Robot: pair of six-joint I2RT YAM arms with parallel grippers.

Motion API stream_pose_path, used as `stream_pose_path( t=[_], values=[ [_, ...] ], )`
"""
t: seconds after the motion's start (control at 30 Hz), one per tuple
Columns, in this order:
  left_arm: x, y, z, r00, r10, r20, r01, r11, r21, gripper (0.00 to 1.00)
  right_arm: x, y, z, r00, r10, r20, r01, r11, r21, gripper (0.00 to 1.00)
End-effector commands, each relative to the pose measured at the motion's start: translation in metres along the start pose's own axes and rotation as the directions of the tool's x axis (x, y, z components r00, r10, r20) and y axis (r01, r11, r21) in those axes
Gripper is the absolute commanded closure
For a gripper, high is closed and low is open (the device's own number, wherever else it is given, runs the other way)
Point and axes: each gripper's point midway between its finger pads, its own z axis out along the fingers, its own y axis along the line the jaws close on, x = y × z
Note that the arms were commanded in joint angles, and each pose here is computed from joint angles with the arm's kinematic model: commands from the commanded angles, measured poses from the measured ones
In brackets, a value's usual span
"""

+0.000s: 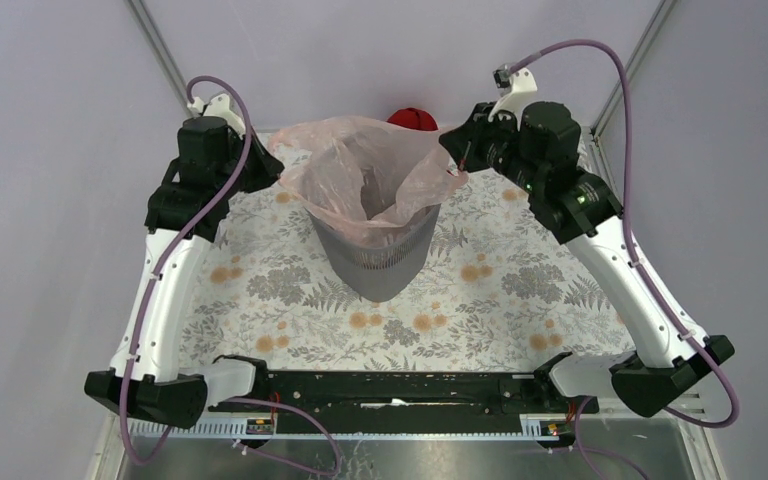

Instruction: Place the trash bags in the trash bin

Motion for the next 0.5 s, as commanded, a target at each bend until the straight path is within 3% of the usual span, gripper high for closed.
stream_pose_path(
  t=[0.0, 0.17, 0.2, 0.3, 0.37, 0.47],
  values=[
    [-0.011, -0.006, -0.015, 0.999, 0.003, 0.045, -0.005, 0.999, 0.039, 1.0, 0.011, -0.017, -0.001, 0.992, -0.038, -0.124, 0.05, 0.994, 0.098, 0.94],
    [0.005, -0.005, -0.025, 1.0, -0.001, 0.012, 0.001, 0.998, 0.063, 1.0, 0.029, -0.027, -0.019, 0.98, -0.046, -0.192, 0.073, 0.988, 0.134, 0.73],
    [0.007, -0.007, -0.026, 1.0, -0.008, 0.007, 0.008, 0.997, 0.075, 1.0, 0.034, -0.031, -0.023, 0.978, -0.052, -0.203, 0.083, 0.985, 0.15, 0.64],
    [0.011, -0.017, -0.029, 1.0, -0.031, -0.003, 0.031, 0.991, 0.133, 1.0, 0.045, -0.044, -0.036, 0.973, -0.057, -0.224, 0.104, 0.973, 0.208, 0.24],
    [0.014, -0.021, -0.028, 0.999, -0.038, -0.012, 0.039, 0.987, 0.159, 1.0, 0.051, -0.042, -0.042, 0.97, -0.052, -0.236, 0.099, 0.976, 0.192, 0.07],
    [0.016, -0.022, -0.027, 0.999, -0.039, -0.022, 0.042, 0.985, 0.167, 1.0, 0.056, -0.032, -0.04, 0.98, -0.04, -0.195, 0.065, 0.99, 0.122, 0.0]
  ],
)
